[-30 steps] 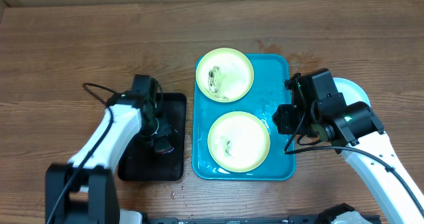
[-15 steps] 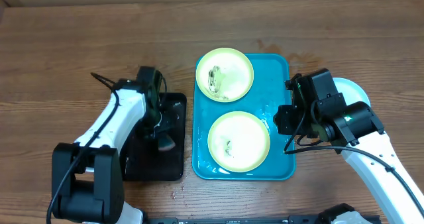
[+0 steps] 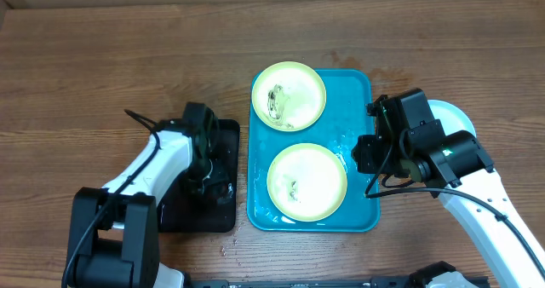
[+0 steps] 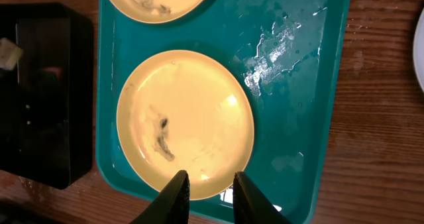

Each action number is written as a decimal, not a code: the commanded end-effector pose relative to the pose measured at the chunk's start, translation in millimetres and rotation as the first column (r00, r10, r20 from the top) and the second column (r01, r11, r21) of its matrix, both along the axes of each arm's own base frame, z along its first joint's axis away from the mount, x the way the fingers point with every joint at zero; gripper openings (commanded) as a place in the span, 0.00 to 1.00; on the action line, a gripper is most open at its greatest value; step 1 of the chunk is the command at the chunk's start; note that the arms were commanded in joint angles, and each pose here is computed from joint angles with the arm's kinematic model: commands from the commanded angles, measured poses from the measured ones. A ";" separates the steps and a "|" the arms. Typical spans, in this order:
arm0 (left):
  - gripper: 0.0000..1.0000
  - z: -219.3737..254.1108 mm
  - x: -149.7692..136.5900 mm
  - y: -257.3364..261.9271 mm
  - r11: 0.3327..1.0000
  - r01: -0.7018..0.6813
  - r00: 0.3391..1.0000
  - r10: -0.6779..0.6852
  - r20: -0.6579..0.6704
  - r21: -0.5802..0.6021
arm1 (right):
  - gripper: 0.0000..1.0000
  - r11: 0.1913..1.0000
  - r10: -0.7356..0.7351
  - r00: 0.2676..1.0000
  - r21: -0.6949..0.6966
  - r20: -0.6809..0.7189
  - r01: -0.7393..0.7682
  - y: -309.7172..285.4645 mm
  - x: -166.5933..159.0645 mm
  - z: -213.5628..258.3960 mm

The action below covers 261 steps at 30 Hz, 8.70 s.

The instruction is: Clean dirty plates on tray and stack at the side

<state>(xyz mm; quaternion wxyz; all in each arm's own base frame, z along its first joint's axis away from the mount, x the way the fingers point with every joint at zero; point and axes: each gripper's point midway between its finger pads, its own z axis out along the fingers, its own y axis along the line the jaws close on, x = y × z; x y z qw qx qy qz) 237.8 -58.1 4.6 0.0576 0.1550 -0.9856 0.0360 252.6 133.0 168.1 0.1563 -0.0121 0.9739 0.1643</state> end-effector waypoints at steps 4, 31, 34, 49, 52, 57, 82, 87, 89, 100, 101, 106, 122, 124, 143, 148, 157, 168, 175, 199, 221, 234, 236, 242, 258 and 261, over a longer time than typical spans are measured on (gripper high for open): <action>0.04 2.5 -3.8 2.7 0.999 -0.042 0.999 0.042 -0.015 0.014 | 0.24 1.000 -0.011 1.000 -0.003 0.010 0.011 -1.5 2.5 2.3; 0.04 20.6 59.7 21.8 0.984 0.085 0.980 -0.111 0.168 0.155 | 0.24 1.000 -0.031 1.000 0.001 -0.004 0.031 -2.1 1.1 1.6; 0.21 45.1 67.7 17.5 0.986 0.088 0.981 -0.110 0.162 0.139 | 0.23 1.000 -0.031 1.000 0.001 -0.004 0.031 -2.2 0.9 1.6; 0.29 20.5 34.4 22.6 0.987 0.053 0.996 -0.063 0.063 0.149 | 0.32 0.926 -0.343 0.939 -0.177 -0.030 0.333 -47.5 0.1 -13.5; 0.04 1.6 26.8 24.0 0.988 0.032 0.996 -0.043 0.072 0.148 | 0.35 0.933 -0.325 0.943 -0.184 -0.065 0.309 -43.6 -0.5 -22.1; 0.04 9.7 28.3 24.3 0.988 0.028 0.997 -0.038 0.065 0.150 | 0.38 0.928 -0.324 0.936 -0.235 -0.135 0.288 -43.6 -2.7 -48.4; 0.04 225.9 85.6 -62.8 0.941 0.327 0.868 -0.260 0.424 -0.091 | 0.04 0.998 -0.014 0.944 -0.066 -0.331 -0.008 11.6 5.6 -163.0; 0.04 203.8 87.2 -97.6 0.928 0.360 0.852 -0.285 0.439 -0.096 | 0.04 0.955 -0.245 0.924 -0.234 -0.293 0.179 -18.8 11.9 -170.1; 0.04 188.1 85.4 -109.6 0.931 0.348 0.862 -0.273 0.426 -0.107 | 0.04 0.949 -0.265 0.921 -0.244 -0.286 0.197 -20.8 12.9 -170.2; 0.04 70.5 57.8 -213.4 0.895 0.417 0.876 -0.350 0.332 -0.156 | 0.04 0.960 -0.207 0.932 -0.245 -0.297 0.135 -20.6 9.1 -170.3; 0.04 60.9 55.9 -220.5 0.897 0.415 0.879 -0.352 0.322 -0.154 | 0.04 0.960 -0.208 0.932 -0.246 -0.298 0.135 -20.7 8.8 -170.3; 0.04 19.4 57.6 -215.6 0.938 0.343 0.913 -0.324 0.248 -0.041 | 0.04 0.959 -0.208 0.930 -0.249 -0.304 0.134 -21.3 7.1 -170.4; 0.04 21.1 102.5 -137.5 0.828 0.495 0.824 -0.544 0.160 0.264 | 0.04 0.959 -0.209 0.930 -0.250 -0.304 0.134 -21.4 7.0 -170.4; 0.04 18.6 92.9 -153.5 0.832 0.530 0.818 -0.553 0.160 0.166 | 0.04 0.959 -0.209 0.930 -0.250 -0.304 0.134 -21.4 7.0 -170.4; 0.45 28.9 62.8 -237.1 0.830 0.486 0.872 -0.438 0.221 -0.273 | 0.04 0.959 -0.209 0.928 -0.251 -0.308 0.133 -21.7 6.0 -170.5; 0.47 43.9 79.3 -212.3 0.868 0.486 0.863 -0.457 0.214 -0.106 | 0.04 0.959 -0.209 0.928 -0.253 -0.310 0.132 -22.0 5.4 -170.5; 0.49 41.3 82.6 -193.8 0.872 0.489 0.852 -0.485 0.198 0.035 | 0.04 0.959 -0.209 0.928 -0.251 -0.307 0.133 -21.8 6.1 -170.5; 0.06 8.8 73.6 -203.2 0.863 0.504 0.846 -0.490 0.211 -0.016 | 0.04 0.959 -0.209 0.928 -0.251 -0.307 0.133 -21.7 6.1 -170.5; 0.84 11.8 58.1 -213.0 0.825 0.550 0.832 -0.525 0.180 -0.134 | 0.04 0.958 -0.210 0.927 -0.254 -0.312 0.131 -22.3 4.6 -170.5; 0.04 -12.5 73.3 -218.3 0.958 0.230 0.972 -0.216 0.094 -0.172 | 0.04 0.959 -0.209 0.929 -0.251 -0.307 0.133 -21.6 6.3 -170.4; 0.04 -10.1 34.4 -153.0 0.930 0.362 0.929 -0.354 -0.110 0.065 | 0.04 0.958 -0.210 0.928 -0.253 -0.309 0.133 -22.1 5.5 -170.5; 0.04 8.8 108.4 -101.3 0.910 0.281 0.948 -0.313 0.062 0.305 | 0.04 0.960 -0.190 0.929 -0.259 -0.317 0.108 -23.3 2.7 -170.6; 0.04 8.8 114.7 -121.5 0.924 0.313 0.935 -0.340 0.100 0.220 | 0.04 0.960 -0.190 0.929 -0.258 -0.317 0.108 -23.2 2.9 -170.6; 0.04 -5.5 107.3 -201.2 0.919 0.362 0.928 -0.340 0.153 -0.156 | 0.04 0.960 -0.190 0.930 -0.258 -0.316 0.108 -23.0 3.1 -170.6; 0.04 -17.3 27.8 -290.7 0.732 0.374 0.891 -0.455 -0.001 -0.569 | 0.04 0.961 -0.189 0.932 -0.254 -0.310 0.111 -22.4 4.8 -170.5; 0.04 -10.8 16.2 -290.9 0.706 0.359 0.879 -0.477 -0.034 -0.611 | 0.04 0.961 -0.190 0.931 -0.255 -0.311 0.111 -22.4 4.7 -170.5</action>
